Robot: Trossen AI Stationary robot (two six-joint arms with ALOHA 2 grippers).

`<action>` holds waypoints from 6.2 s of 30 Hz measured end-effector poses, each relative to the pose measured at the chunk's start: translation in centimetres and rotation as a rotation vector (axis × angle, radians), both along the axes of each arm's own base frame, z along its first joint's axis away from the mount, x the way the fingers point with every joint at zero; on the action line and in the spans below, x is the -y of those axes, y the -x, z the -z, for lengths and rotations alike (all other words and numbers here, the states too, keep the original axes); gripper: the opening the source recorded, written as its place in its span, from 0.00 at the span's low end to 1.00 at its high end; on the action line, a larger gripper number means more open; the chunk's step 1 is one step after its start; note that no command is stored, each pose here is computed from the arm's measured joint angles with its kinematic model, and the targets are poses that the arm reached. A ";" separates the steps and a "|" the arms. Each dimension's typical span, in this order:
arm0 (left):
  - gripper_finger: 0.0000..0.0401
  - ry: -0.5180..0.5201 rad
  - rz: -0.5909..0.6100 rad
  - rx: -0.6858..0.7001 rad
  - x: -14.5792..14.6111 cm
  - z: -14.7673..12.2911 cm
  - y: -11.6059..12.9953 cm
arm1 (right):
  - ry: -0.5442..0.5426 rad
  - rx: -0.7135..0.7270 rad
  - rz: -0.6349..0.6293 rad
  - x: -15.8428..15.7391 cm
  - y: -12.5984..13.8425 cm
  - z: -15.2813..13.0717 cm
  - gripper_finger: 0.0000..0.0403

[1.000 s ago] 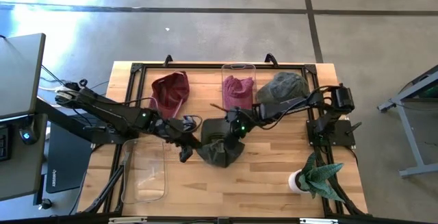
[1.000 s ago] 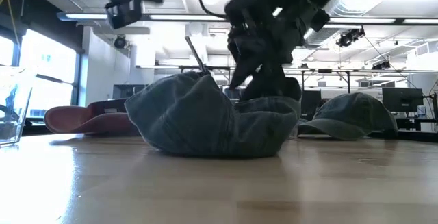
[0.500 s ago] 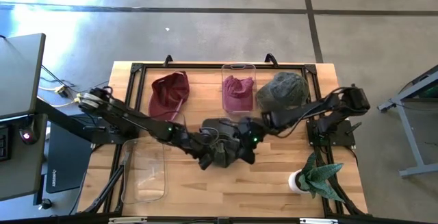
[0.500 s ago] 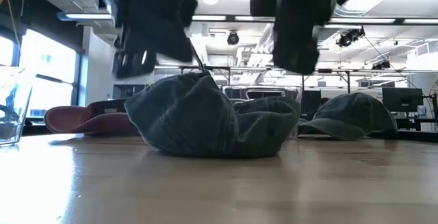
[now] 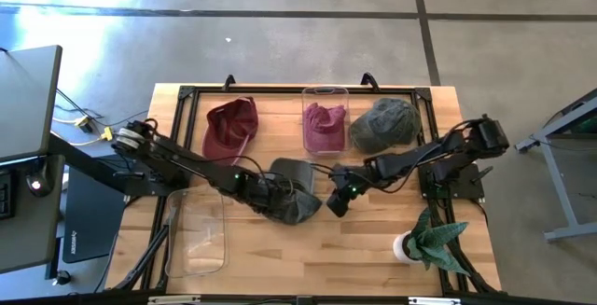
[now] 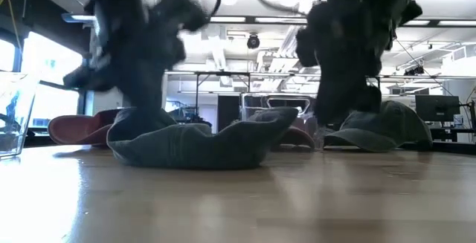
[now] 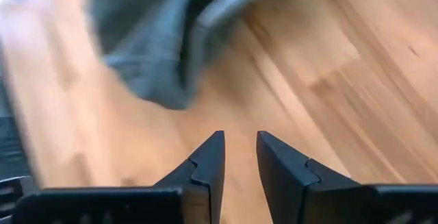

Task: Pick & Place hat
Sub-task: Put the left black cap into the bottom transparent bin

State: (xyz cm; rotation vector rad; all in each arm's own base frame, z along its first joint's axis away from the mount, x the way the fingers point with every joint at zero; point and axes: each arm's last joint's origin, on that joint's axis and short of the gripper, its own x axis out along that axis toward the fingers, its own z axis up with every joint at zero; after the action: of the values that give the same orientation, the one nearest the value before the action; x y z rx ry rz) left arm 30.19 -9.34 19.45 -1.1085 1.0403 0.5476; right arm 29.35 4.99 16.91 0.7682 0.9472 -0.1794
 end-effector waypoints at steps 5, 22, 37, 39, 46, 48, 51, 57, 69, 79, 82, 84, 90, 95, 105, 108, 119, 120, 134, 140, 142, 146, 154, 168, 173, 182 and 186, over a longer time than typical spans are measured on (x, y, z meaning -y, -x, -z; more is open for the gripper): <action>0.05 -0.074 0.111 -0.073 0.3 -4.1 0.7 | -0.066 0.056 -0.031 -0.3 0.5 -1.8 0.22; 0.61 0.067 0.026 -0.130 -0.1 1.2 2.6 | -0.122 0.338 0.057 -2.8 1.4 3.2 0.58; 0.23 -0.132 -0.205 -0.006 -0.9 1.7 2.1 | -0.082 0.298 0.234 -2.8 -1.4 4.7 0.07; 0.09 -0.152 -0.200 0.007 -0.9 1.5 2.0 | -0.096 0.298 0.249 -2.7 -1.1 4.0 0.03; 0.02 -0.192 -0.207 0.115 -1.0 -3.2 0.7 | -0.142 0.244 0.315 -1.4 -0.4 0.5 0.02; 0.01 -0.198 -0.180 0.147 -1.4 -4.4 0.0 | -0.146 0.280 0.289 -1.1 -1.1 -0.7 0.03; 0.02 -0.192 -0.152 0.176 -2.3 -5.7 -0.9 | -0.137 0.302 0.246 -0.7 -2.1 -1.8 0.03; 0.01 -0.167 -0.083 0.018 -3.4 -3.7 -1.6 | -0.092 0.146 0.224 0.1 -2.1 -0.6 0.03; 0.08 -0.062 0.105 -0.208 -3.4 -0.8 -1.4 | -0.061 0.051 0.213 0.2 -1.4 0.1 0.03; 0.40 0.088 0.182 -0.128 -4.0 -5.1 -0.2 | -0.067 0.058 0.215 0.1 -1.4 0.1 0.02; 0.40 0.065 0.222 0.064 -2.6 -7.4 -1.5 | -0.074 0.057 0.215 0.1 -1.4 0.1 0.03; 0.36 0.022 0.248 0.236 -1.4 -8.4 -2.6 | -0.080 0.061 0.211 0.1 -1.5 0.0 0.03; 0.13 -0.070 0.153 0.250 -0.8 -4.1 -6.1 | -0.104 0.058 0.189 -0.1 -1.4 -0.2 0.02; 0.03 -0.066 0.131 0.222 -0.4 -0.8 -7.8 | -0.079 -0.083 0.167 -0.5 -0.1 0.6 0.04; 0.03 -0.038 0.132 0.109 0.4 3.5 -8.6 | -0.080 -0.011 0.114 -1.1 0.8 -1.9 0.03; 0.01 -0.021 0.139 0.087 0.7 3.9 -8.6 | -0.072 0.015 0.120 -1.0 1.3 -2.8 0.03; 0.00 0.080 0.181 0.004 0.4 2.5 -7.3 | -0.047 0.028 0.118 -0.8 1.8 -3.6 0.03; 0.00 0.093 0.190 0.005 0.4 1.9 -7.0 | -0.047 0.026 0.114 -0.8 1.7 -3.5 0.03; 0.00 -0.066 0.170 0.420 1.1 -0.6 -9.8 | -0.022 0.016 0.067 -0.8 1.8 -3.3 0.03; 0.00 -0.077 0.094 0.297 1.1 3.7 -10.4 | -0.052 0.048 0.039 -1.4 1.9 -3.8 0.02; 0.00 -0.068 0.106 0.294 1.5 4.6 -10.5 | -0.062 0.061 0.030 -1.6 2.0 -4.1 0.03; 0.00 -0.028 0.115 0.330 1.7 5.7 -11.3 | -0.098 0.075 0.009 -1.9 2.1 -4.4 0.03; 0.00 0.059 0.084 0.255 1.0 5.9 -11.0 | -0.186 -0.005 0.111 -1.6 2.4 -4.2 0.03; 0.00 0.103 0.118 0.222 0.3 -1.5 -7.6 | -0.019 -0.194 0.077 0.0 3.5 -2.4 0.20; 0.00 0.085 0.120 0.112 0.0 -1.7 -6.2 | -0.111 -0.302 0.061 1.5 4.8 -2.9 0.37; 0.00 0.014 0.277 0.032 -0.5 -2.2 -4.8 | -0.134 -0.012 0.002 0.9 3.8 -5.6 0.31; 0.00 -0.025 0.330 0.018 -0.8 -2.9 -4.1 | -0.069 -0.004 0.059 0.6 1.6 -3.3 0.10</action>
State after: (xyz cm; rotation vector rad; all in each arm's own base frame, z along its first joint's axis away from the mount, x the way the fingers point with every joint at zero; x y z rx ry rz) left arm 34.25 -8.52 22.30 -0.8940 1.1689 0.2853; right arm 27.79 4.40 20.17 0.8605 0.9384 -0.2009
